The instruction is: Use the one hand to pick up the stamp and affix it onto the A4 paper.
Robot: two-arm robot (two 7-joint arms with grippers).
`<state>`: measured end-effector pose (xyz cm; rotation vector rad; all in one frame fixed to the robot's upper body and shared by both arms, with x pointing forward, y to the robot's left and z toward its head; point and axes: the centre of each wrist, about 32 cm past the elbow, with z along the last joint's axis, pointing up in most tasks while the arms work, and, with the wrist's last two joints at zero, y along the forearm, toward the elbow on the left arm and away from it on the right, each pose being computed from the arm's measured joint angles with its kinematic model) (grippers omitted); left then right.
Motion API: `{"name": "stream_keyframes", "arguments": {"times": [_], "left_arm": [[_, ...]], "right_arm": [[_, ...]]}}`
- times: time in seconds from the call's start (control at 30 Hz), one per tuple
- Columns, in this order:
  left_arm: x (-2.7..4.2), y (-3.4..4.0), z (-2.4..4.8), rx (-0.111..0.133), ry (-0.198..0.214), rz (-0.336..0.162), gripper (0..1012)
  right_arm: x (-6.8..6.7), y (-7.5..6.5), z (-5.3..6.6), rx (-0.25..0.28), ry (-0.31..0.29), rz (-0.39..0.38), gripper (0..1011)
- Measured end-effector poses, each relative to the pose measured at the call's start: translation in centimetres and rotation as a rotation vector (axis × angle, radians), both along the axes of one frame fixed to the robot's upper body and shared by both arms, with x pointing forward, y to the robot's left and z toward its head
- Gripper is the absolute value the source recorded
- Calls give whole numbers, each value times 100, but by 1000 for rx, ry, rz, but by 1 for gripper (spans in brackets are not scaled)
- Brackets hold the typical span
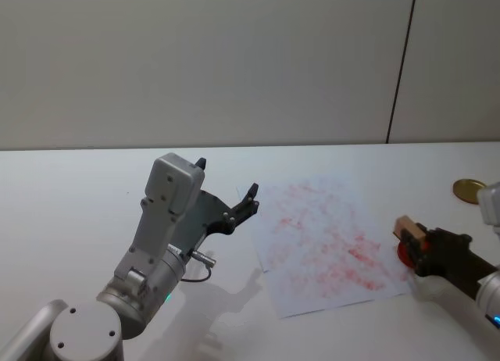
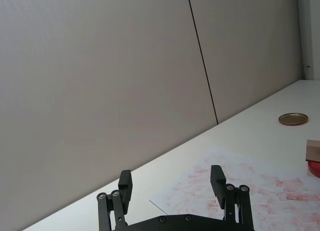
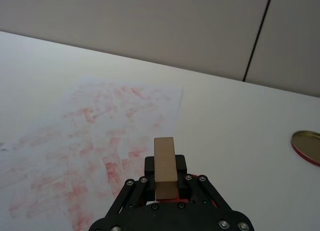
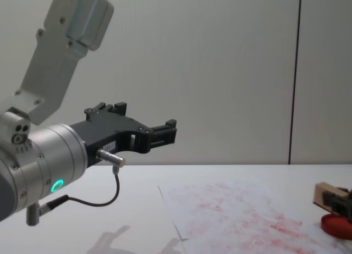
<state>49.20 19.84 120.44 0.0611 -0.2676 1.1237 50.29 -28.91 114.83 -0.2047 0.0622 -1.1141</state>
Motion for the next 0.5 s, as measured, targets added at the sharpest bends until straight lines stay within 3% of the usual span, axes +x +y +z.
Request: {"name": "stream_keyframes", "arguments": {"times": [0.3, 0.5], "left_arm": [[0, 0, 0, 0, 0, 0, 993], [0, 0, 0, 0, 0, 0, 993]], "right_arm": [[3, 155, 82, 15, -24, 88, 220], [-8, 288, 101, 27, -9, 147, 220]]}}
